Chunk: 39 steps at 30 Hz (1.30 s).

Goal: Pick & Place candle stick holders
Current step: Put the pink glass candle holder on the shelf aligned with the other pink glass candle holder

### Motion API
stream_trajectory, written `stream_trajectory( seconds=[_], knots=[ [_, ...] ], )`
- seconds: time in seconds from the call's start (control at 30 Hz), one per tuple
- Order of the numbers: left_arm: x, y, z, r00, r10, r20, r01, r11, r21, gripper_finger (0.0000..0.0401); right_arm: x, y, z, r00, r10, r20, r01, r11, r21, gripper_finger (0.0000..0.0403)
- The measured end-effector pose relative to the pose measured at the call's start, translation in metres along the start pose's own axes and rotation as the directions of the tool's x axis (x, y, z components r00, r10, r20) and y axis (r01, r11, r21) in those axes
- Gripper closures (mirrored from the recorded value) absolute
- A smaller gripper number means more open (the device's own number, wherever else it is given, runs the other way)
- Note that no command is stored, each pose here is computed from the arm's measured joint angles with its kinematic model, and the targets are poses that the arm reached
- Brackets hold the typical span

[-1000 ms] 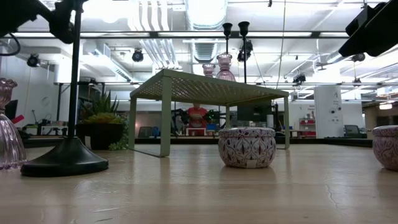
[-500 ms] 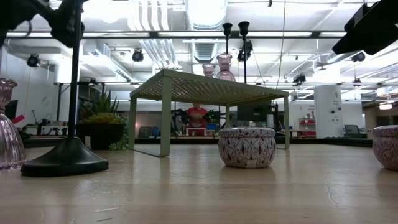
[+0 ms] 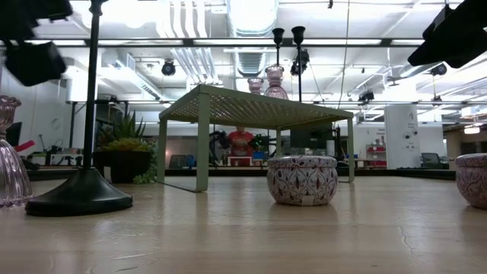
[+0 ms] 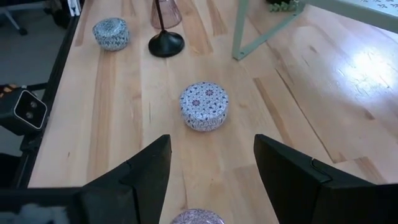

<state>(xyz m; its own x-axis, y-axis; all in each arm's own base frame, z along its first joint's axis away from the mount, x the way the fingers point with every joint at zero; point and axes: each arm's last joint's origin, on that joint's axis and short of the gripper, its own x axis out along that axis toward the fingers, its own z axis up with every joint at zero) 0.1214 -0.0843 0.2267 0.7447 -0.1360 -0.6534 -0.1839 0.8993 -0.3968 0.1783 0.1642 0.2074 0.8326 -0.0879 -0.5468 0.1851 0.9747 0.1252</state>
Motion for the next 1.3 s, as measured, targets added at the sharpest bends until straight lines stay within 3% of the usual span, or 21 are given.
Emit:
stream_trajectory(
  seconds=[0.3,0.53,0.67,0.83,1.3],
  knots=[
    [0.007,-0.019,-0.036,0.995,0.002,-0.097,-0.008,0.998,-0.064,0.0128,0.0,0.0,0.0,1.0,0.001,-0.001,-0.001,1.0,0.001,0.0181],
    [0.022,-0.032,-0.057,1.0,-0.014,-0.017,0.012,0.997,-0.075,0.0129,0.0,0.0,0.0,1.0,0.001,-0.001,-0.001,1.0,0.004,0.0181],
    [0.036,-0.03,-0.071,0.996,0.068,-0.061,-0.069,0.997,-0.022,0.0129,0.0,0.0,0.0,1.0,0.001,-0.001,-0.001,1.0,-0.003,0.0181],
    [0.052,-0.033,-0.08,0.992,0.118,-0.048,-0.119,0.993,-0.021,0.0129,0.0,0.0,0.0,1.0,0.002,0.0,-0.002,1.0,-0.003,0.0181],
    [0.068,-0.046,-0.082,0.986,0.107,0.128,-0.106,0.994,-0.015,0.0129,0.001,-0.001,0.0,1.0,-0.001,0.002,0.001,1.0,-0.003,0.0181]
  ],
)
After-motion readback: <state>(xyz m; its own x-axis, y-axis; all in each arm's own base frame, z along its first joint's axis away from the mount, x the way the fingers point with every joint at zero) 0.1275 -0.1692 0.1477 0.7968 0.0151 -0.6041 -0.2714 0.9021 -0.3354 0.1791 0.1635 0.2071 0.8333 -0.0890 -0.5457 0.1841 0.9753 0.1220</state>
